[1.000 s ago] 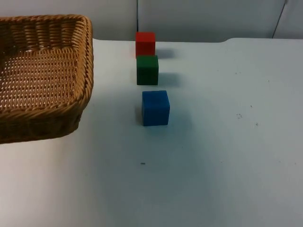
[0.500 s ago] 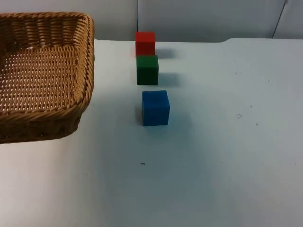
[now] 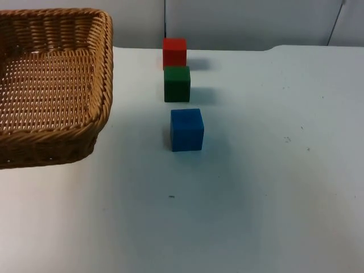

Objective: Pick up the basket with the left hand and place the blue cube into the basket with the right hand.

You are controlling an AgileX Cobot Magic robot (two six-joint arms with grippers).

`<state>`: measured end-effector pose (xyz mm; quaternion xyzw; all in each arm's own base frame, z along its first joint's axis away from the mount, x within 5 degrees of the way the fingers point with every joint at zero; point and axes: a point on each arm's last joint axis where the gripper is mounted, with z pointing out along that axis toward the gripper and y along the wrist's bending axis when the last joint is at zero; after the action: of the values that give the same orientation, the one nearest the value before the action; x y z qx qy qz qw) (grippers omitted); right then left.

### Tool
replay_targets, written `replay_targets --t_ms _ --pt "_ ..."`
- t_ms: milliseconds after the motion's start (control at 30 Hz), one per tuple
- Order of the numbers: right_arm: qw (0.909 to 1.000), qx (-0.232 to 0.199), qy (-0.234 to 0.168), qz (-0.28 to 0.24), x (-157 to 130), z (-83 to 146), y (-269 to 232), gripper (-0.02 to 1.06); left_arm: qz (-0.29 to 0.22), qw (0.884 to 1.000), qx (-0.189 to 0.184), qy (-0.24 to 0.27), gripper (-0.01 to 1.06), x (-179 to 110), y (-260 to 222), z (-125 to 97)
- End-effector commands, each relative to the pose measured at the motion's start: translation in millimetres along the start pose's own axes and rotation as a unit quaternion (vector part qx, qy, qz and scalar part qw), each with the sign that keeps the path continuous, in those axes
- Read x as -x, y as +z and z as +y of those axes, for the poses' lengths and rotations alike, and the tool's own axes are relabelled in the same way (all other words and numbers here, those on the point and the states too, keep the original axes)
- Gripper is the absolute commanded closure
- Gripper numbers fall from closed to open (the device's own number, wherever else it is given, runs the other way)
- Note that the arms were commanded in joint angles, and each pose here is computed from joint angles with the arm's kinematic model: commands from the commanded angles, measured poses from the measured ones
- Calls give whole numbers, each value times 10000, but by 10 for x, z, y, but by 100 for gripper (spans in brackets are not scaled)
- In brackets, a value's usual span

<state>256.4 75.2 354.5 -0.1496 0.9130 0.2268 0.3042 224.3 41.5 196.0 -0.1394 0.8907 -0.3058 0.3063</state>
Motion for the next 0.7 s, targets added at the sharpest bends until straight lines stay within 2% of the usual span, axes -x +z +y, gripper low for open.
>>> replay_targets --t_ms 0,167,367,533,600,667 --pt "9993 123 -254 230 121 98 291 6 -116 9997 -182 -66 105 19 -23 -48" --pt "9972 -181 -434 579 215 329 934 6 -110 9997 -192 -65 105 18 -23 -50" --pt "9970 -403 -445 490 219 619 1598 9 -176 9997 -185 -22 105 25 -47 -71" --pt "9968 -631 -59 496 165 626 1958 9 -226 9996 -186 40 105 28 -73 -96" --pt "9951 -748 179 619 95 559 2155 9 -257 9995 -189 72 105 30 -88 -111" --pt "9942 -780 224 700 58 534 2230 9 -252 9995 -197 71 105 29 -87 -112"
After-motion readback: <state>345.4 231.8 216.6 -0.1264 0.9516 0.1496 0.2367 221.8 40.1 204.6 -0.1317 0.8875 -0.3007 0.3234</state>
